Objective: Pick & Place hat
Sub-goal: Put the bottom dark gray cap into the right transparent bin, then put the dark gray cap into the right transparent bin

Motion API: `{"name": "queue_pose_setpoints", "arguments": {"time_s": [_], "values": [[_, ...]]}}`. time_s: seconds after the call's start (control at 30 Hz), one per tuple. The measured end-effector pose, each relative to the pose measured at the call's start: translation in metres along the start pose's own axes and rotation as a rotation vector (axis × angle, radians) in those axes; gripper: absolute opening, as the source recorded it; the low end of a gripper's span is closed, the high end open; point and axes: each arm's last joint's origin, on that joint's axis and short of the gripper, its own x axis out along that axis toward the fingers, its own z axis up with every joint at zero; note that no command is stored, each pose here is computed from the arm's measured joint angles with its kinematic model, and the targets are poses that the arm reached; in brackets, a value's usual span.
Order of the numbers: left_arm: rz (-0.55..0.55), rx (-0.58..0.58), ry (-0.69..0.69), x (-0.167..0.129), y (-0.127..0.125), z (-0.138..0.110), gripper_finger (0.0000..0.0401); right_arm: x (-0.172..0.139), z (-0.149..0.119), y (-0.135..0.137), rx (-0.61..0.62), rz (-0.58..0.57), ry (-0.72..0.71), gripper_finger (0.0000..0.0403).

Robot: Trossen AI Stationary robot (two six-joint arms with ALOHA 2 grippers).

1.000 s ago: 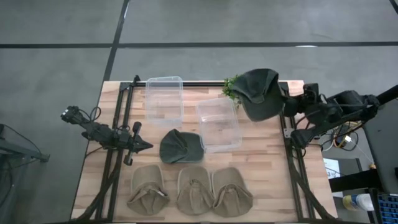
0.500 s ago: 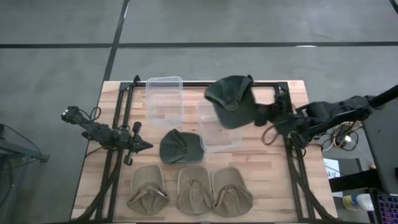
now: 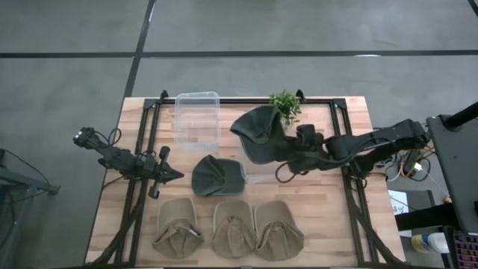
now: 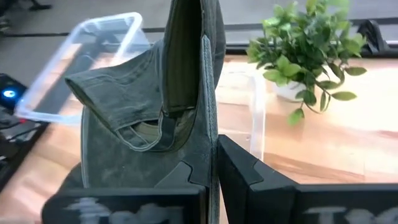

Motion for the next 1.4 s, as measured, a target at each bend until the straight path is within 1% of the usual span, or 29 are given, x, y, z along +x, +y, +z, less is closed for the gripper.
{"name": "queue_pose_setpoints", "arguments": {"time_s": [0.17,0.27,0.37,0.47,0.63,0.77,0.87,0.93,1.03,1.17,1.23,1.3,1.33,1.4], "values": [[0.0,0.0,0.0,0.0,0.0,0.0,0.0,0.014,-0.006,0.004,0.012,-0.039,0.023,0.0014],[0.0,0.0,0.0,0.0,0.0,0.0,0.0,0.021,-0.008,0.006,0.019,-0.054,0.075,0.0027],[0.0,0.0,0.0,0.0,0.0,0.0,0.0,0.025,-0.009,0.007,0.03,-0.057,0.141,0.0057],[0.0,0.0,0.0,0.0,0.0,0.0,0.0,0.026,-0.011,0.008,0.054,-0.057,0.18,0.0096],[0.0,0.0,0.0,0.0,0.0,0.0,0.0,0.025,-0.01,0.008,0.071,-0.051,0.183,0.0158],[0.0,0.0,0.0,0.0,0.0,0.0,0.0,0.017,-0.001,0.009,0.055,-0.019,0.182,0.0188],[0.0,0.0,0.0,0.0,0.0,0.0,0.0,0.007,0.01,0.014,-0.02,0.034,0.173,0.0195],[0.0,0.0,0.0,0.0,0.0,0.0,0.0,0.001,0.016,0.021,-0.128,0.088,0.161,0.0194],[0.0,0.0,0.0,0.0,0.0,0.0,0.0,-0.01,0.017,0.036,-0.269,0.218,0.123,0.0187],[0.0,0.0,0.0,0.0,0.0,0.0,0.0,-0.022,0.005,0.06,-0.426,0.425,0.052,0.0175],[0.0,0.001,0.002,0.0,0.0,0.0,0.0,-0.025,-0.005,0.069,-0.524,0.494,0.035,0.0171],[0.0,0.0,0.001,0.0,0.0,0.0,0.0,-0.03,-0.013,0.078,-0.577,0.57,0.015,0.0168],[0.0,0.002,0.004,0.0,0.0,0.0,0.0,-0.031,-0.02,0.081,-0.627,0.589,0.022,0.0166],[0.0,0.002,0.006,0.0,0.0,0.0,0.0,-0.03,-0.031,0.09,-0.67,0.645,0.019,0.0163]]}}
